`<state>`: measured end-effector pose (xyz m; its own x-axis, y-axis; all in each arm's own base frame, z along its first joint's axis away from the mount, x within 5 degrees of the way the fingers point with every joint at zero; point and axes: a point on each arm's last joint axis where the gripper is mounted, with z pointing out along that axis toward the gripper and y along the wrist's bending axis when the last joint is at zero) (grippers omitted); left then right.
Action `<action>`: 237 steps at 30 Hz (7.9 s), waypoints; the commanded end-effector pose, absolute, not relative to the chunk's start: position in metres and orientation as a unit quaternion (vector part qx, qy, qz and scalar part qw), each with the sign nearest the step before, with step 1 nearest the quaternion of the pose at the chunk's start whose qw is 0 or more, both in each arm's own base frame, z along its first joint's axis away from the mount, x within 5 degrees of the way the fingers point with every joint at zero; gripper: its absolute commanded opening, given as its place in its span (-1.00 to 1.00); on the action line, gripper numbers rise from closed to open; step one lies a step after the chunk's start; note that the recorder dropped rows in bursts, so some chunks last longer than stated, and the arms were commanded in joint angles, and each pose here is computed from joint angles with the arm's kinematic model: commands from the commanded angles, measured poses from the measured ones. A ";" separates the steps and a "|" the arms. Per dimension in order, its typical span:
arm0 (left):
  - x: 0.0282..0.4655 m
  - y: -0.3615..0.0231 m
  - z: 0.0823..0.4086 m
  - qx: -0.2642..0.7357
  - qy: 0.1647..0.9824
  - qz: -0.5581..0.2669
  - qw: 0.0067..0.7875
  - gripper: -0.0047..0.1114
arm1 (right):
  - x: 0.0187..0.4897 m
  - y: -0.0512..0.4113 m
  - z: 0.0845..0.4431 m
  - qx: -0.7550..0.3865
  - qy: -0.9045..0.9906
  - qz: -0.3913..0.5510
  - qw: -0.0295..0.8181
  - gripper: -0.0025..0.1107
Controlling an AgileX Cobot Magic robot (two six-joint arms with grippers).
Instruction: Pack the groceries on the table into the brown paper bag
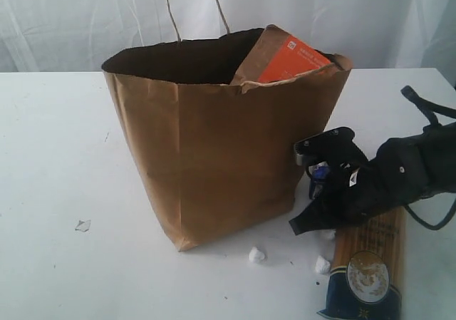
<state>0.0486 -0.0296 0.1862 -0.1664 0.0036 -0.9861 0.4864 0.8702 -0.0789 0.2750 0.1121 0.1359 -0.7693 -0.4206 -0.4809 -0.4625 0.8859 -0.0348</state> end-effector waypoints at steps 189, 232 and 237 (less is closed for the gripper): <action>0.048 -0.030 0.185 0.166 0.739 -0.194 0.623 -0.92 | 0.253 0.115 0.160 -0.337 0.916 0.004 0.219 -0.96; 0.048 -0.030 0.185 0.166 0.739 -0.194 0.623 -0.92 | 0.161 0.075 0.422 -0.221 0.733 0.087 0.637 -0.96; 0.048 -0.030 0.185 0.166 0.739 -0.194 0.623 -0.92 | 0.176 0.093 0.424 -0.228 0.731 0.120 0.632 -0.96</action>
<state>0.0486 -0.0296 0.1862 -0.1654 0.0053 -0.9862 0.4868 0.8701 -0.0769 0.1669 0.0832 0.4259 -0.0844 -0.1884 -0.9785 -0.4613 0.8778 -0.1293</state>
